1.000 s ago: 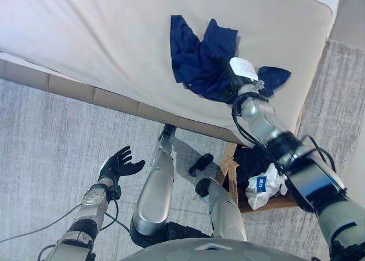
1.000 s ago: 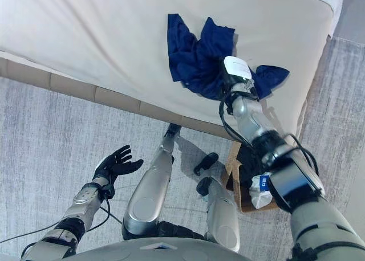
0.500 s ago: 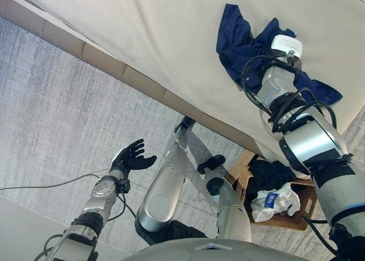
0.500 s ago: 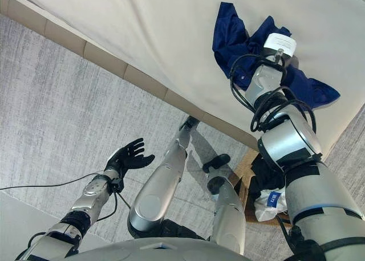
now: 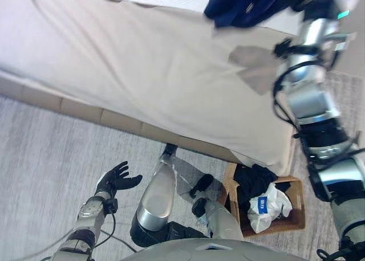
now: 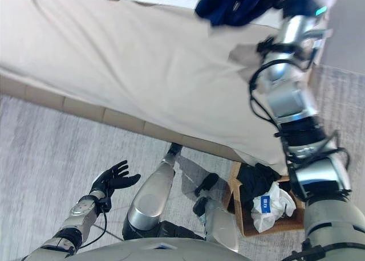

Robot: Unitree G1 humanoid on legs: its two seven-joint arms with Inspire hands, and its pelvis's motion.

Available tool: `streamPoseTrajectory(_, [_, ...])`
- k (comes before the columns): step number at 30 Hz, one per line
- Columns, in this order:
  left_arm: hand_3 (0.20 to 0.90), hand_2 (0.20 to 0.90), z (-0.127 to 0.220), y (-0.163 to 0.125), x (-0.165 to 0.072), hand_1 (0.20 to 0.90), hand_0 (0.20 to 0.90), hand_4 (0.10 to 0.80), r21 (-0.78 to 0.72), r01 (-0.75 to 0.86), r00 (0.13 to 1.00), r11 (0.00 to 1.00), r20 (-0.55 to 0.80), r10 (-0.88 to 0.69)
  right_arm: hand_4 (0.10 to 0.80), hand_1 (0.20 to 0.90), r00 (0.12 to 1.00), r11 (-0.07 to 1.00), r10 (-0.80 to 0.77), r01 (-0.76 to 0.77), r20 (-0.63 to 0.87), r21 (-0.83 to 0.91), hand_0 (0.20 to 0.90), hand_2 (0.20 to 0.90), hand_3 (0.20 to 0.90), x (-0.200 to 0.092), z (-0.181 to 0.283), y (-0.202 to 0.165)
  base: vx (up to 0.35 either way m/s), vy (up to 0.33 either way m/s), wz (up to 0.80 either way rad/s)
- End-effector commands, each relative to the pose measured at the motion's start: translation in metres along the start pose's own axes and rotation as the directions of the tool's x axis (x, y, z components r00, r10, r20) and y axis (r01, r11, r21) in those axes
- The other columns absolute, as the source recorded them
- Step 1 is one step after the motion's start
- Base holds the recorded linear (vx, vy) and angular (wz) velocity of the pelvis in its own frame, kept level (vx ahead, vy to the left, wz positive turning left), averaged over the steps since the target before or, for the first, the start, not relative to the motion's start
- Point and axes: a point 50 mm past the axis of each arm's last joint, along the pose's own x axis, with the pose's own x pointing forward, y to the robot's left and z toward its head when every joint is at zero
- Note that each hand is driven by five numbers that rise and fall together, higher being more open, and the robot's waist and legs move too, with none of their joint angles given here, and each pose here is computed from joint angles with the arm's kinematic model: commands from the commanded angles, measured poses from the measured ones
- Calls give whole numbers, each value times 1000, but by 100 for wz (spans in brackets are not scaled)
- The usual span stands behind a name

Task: Pick up the clothes from the bed and place them into the basket

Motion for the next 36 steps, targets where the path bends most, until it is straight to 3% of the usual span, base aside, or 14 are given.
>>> streamPoseTrajectory(1, [900,900,-50,7,-22,900,900,800,117,10,985,993,-171,10,100,300,995,994,-39,48,97,-94,300,300,200,-6,-7,-21,127,-102,-49])
streamPoseTrajectory(7, [900,900,-46,5,-16,900,900,800,189,27,973,982,-232,18,100,300,995,986,25,-10,91,-166,300,300,200,-6,-17,-37,65,-94,-41])
streamPoseTrajectory(12, [900,900,-39,-2,-9,900,900,800,195,65,969,979,-246,-15,100,300,994,986,105,-102,17,-129,300,300,200,-14,-36,-44,-5,-90,-42])
streamPoseTrajectory(19, [900,900,-49,-18,-11,900,900,800,209,140,951,968,-300,-73,100,300,943,943,274,-302,-190,-138,300,300,200,-60,-86,-53,26,-146,-43])
streamPoseTrajectory(24, [900,900,-49,-25,-11,900,900,800,236,172,951,956,-291,-99,100,300,763,799,482,-585,-431,-141,300,300,200,-115,-133,-45,-3,-148,-34])
streamPoseTrajectory(28, [900,900,-41,-23,-8,900,900,800,257,172,956,951,-277,-98,100,300,596,604,523,-764,-610,-228,300,300,200,-147,-168,-45,-33,-126,-14])
streamPoseTrajectory(29, [900,900,-37,-23,-6,900,900,800,263,169,958,950,-269,-96,100,300,536,503,519,-821,-666,-270,300,300,200,-159,-182,-48,-11,-100,-9])
streamPoseTrajectory(32, [900,900,-30,-23,-3,900,900,800,264,168,963,950,-248,-101,100,300,431,385,523,-889,-735,-248,300,300,200,-180,-193,-51,-12,-120,-7])
streamPoseTrajectory(36, [900,900,-14,-29,4,900,900,800,271,174,972,947,-204,-120,100,300,390,362,500,-905,-773,-222,300,300,200,-196,-199,-45,-82,-121,0])
